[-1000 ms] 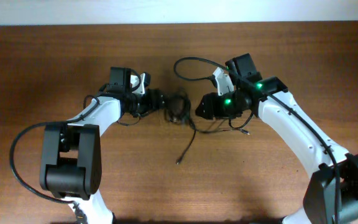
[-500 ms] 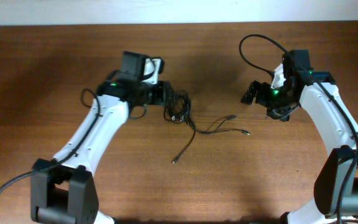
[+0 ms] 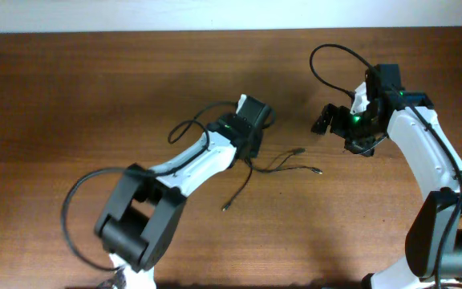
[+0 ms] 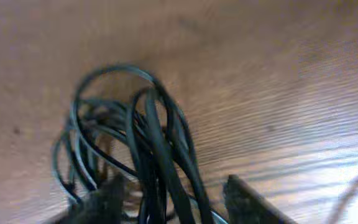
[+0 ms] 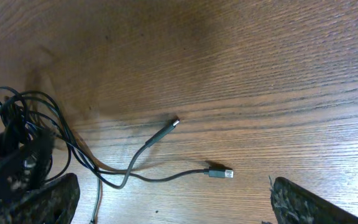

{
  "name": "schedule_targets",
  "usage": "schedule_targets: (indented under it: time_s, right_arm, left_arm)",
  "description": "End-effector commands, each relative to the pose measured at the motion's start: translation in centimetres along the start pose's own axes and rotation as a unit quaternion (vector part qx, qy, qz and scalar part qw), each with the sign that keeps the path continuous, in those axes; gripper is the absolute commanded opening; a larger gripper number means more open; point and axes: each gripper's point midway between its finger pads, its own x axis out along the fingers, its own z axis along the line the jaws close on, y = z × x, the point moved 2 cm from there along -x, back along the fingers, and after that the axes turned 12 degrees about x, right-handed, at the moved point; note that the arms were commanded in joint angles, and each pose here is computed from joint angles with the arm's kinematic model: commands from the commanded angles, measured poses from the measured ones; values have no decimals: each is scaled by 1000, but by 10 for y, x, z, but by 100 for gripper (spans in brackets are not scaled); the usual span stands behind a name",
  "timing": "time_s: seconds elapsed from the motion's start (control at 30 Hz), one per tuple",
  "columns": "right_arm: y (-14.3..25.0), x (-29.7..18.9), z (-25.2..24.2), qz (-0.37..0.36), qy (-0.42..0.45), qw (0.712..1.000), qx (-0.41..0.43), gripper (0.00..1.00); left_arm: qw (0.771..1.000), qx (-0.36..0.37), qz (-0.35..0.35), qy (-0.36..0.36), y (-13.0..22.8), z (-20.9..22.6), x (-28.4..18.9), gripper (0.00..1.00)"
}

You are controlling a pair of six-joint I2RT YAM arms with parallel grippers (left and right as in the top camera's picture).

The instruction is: Untangle cables

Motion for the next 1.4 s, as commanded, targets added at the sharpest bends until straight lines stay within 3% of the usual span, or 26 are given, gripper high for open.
schedule_targets:
  time_s: [0.0, 0.1, 0.17, 0.3, 0.37, 0.43, 0.53, 0.7, 0.77, 0.8, 0.83, 0.9, 0.93, 0.97, 1.07, 1.1, 1.13, 1.2, 1.3, 1.37]
  right_arm:
    - [-1, 2, -3, 0, 6, 1000, 3, 99]
    - [-1, 2, -3, 0, 6, 1000, 3, 98]
    - [-1, 2, -4, 0, 6, 1000, 3, 98]
    - [-1, 2, -3, 0, 6, 1000, 3, 99]
    - [-1, 2, -3, 0, 6, 1000, 3, 98]
    - [-1, 2, -3, 0, 6, 1000, 3, 98]
    - [-1, 2, -3, 0, 6, 1000, 3, 98]
    - [8, 1, 10, 30, -38, 999, 5, 98]
    - [14, 0, 19, 50, -70, 996, 5, 99]
    - [18, -1, 22, 59, -78, 995, 6, 96]
    - [21, 0, 22, 67, -76, 995, 11, 91]
    - [28, 2, 29, 88, -88, 991, 51, 86]
    - [30, 3, 36, 95, -97, 989, 65, 86]
    - [31, 4, 42, 92, -103, 989, 59, 86]
    - [39, 8, 49, 98, -102, 989, 40, 87]
    - [41, 8, 52, 99, -103, 989, 36, 88]
    - [44, 9, 54, 101, -102, 989, 32, 92]
    - [44, 10, 54, 102, -102, 989, 32, 95]
    - [40, 10, 52, 91, -95, 991, 30, 99]
    - [31, 13, 44, 61, -68, 995, 28, 99]
  left_arm:
    - [1000, -1, 5, -19, 1, 3, 8, 15]
    - [997, -41, -68, -8, -42, 12, -45, 9]
    - [991, -69, -111, 38, -61, 9, -81, 9]
    - [961, -83, -169, 202, -78, 3, -154, 14]
    - [943, -82, -158, 283, -72, 5, -163, 15]
    - [916, -39, -161, 365, -65, 5, -168, 15]
    - [894, 2, -143, 425, -49, 0, -157, 16]
    - [884, 34, -78, 460, -20, -18, -94, 12]
    - [854, 58, -85, 509, -12, -31, -85, 15]
    - [820, 70, -103, 559, -9, -41, -86, 17]
    - [815, 71, -101, 566, -6, -44, -77, 18]
    - [842, 77, -78, 529, 2, -41, -49, 21]
    - [855, 73, -63, 509, 5, -38, -37, 27]
    - [873, 50, -37, 484, 8, -34, -23, 45]
    - [882, 35, -17, 469, 8, -30, -25, 64]
    - [892, 39, -13, 450, 5, -25, -25, 75]
    - [908, 44, -11, 416, -4, -16, -30, 79]
    - [923, 47, -19, 382, -17, -4, -45, 70]
    - [944, 51, -25, 325, -25, 11, -55, 70]
    - [955, 32, -16, 295, -26, 20, -55, 43]
